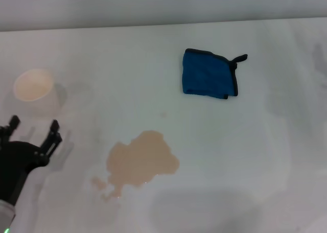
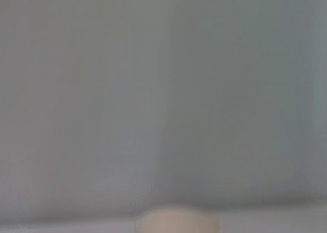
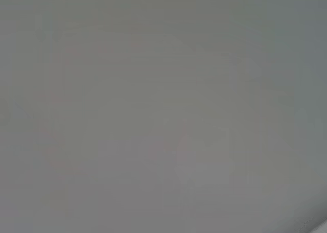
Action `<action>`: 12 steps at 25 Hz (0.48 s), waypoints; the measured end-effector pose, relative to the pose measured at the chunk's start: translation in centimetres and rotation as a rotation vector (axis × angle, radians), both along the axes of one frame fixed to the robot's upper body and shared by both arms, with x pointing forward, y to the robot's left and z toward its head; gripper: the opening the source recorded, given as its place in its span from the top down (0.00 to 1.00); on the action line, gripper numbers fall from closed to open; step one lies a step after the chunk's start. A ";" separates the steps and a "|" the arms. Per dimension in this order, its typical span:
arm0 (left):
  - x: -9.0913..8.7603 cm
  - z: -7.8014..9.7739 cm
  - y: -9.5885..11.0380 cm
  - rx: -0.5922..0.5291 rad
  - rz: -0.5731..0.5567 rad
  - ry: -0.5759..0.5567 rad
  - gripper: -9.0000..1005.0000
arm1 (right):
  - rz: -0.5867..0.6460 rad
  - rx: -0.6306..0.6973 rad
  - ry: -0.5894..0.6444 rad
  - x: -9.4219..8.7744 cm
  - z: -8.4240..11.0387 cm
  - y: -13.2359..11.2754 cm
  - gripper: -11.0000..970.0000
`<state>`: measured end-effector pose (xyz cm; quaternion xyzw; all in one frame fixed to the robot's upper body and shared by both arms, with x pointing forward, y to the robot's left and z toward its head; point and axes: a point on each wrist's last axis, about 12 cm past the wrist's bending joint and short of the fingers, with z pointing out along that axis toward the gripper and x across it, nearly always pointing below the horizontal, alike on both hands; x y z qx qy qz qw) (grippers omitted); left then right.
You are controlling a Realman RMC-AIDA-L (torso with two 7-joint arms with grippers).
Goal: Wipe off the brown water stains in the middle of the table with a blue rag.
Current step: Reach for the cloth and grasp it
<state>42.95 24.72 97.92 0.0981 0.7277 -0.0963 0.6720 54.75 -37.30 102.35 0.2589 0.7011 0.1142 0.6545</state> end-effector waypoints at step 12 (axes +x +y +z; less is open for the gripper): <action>-1.9 1.7 3.8 -0.113 0.113 -0.164 0.11 | 0.451 -0.148 -0.083 5.2 4.9 6.4 0.31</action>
